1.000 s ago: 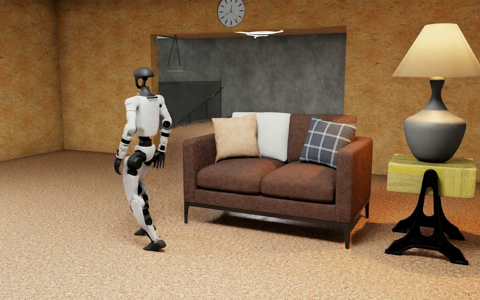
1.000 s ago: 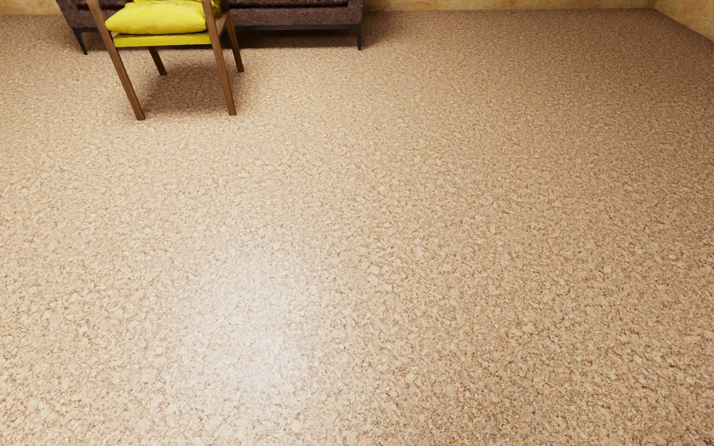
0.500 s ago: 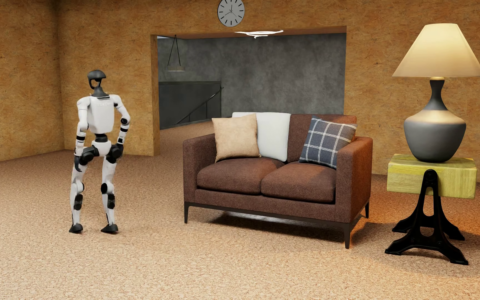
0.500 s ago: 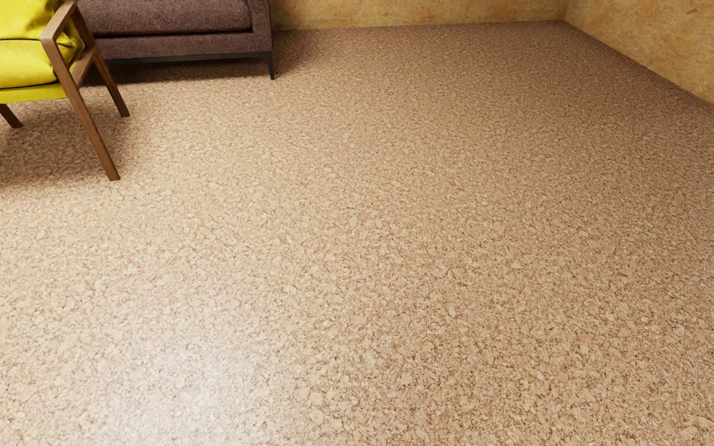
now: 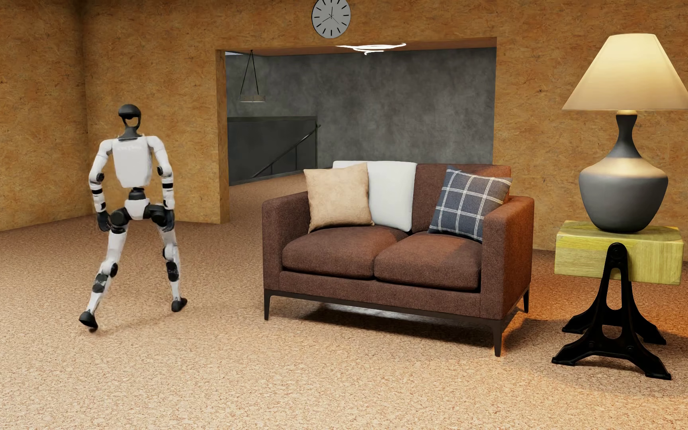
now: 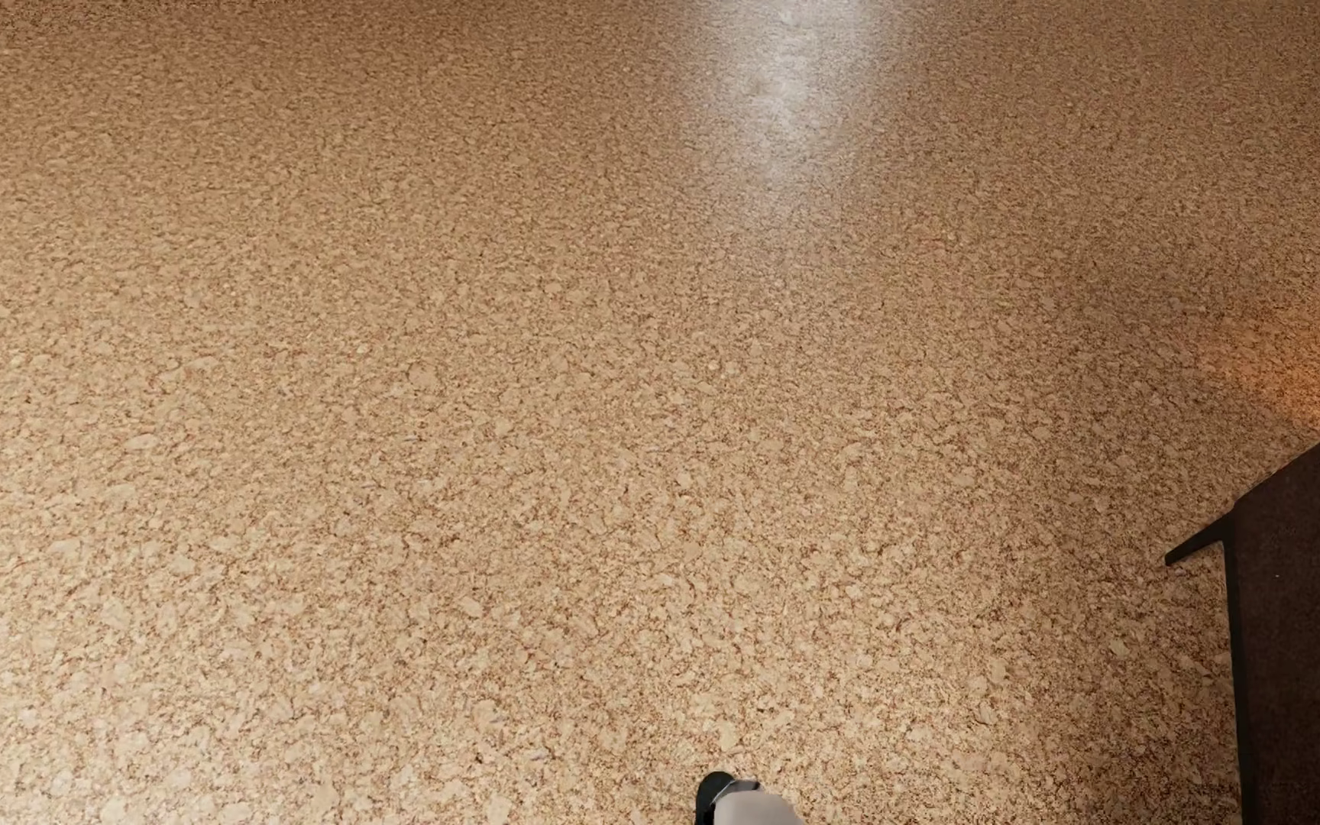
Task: Go around sofa
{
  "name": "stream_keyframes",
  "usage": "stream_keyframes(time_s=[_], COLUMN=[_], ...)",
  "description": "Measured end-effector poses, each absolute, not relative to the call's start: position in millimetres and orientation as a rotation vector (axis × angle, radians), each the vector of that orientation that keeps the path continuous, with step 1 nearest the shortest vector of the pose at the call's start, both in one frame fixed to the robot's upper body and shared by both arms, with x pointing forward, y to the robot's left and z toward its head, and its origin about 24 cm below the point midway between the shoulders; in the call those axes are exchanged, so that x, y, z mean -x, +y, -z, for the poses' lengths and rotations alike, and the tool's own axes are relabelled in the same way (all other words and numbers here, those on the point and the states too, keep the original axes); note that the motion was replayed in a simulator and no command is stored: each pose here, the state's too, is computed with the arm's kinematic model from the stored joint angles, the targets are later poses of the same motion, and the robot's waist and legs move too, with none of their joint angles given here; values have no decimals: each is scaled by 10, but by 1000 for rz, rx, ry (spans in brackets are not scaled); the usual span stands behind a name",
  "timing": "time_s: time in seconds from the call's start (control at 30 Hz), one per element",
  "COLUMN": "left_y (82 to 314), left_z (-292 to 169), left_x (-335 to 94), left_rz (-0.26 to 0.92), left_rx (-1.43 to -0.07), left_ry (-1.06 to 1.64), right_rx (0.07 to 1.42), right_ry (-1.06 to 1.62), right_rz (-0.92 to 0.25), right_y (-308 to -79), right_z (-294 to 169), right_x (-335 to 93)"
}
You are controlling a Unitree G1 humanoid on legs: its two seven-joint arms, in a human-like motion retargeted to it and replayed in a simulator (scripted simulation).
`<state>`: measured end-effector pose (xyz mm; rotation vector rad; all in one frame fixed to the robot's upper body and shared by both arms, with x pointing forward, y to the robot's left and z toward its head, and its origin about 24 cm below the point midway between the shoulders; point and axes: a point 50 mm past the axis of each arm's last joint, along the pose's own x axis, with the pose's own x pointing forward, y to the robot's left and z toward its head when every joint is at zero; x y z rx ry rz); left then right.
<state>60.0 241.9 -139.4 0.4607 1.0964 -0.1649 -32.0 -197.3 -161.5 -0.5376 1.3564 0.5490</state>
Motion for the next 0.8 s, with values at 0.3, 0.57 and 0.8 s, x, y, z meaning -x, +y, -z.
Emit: stream_keyframes(time_s=[0.3,0.57,0.8], left_y=[2408,2283,2213], left_z=[1454,1506,1573], left_x=[-460,653,511], left_rz=[201,326,321], left_rx=[-481,-462,-452], left_ry=[1158,1463,1445], right_rx=[591,538,519], right_ry=[1435,720,873], right_rz=[-633,-299,-329], right_y=[-2024,-2090,-2045], right_z=[1609,987,1249], right_x=[579,-1669,-1298])
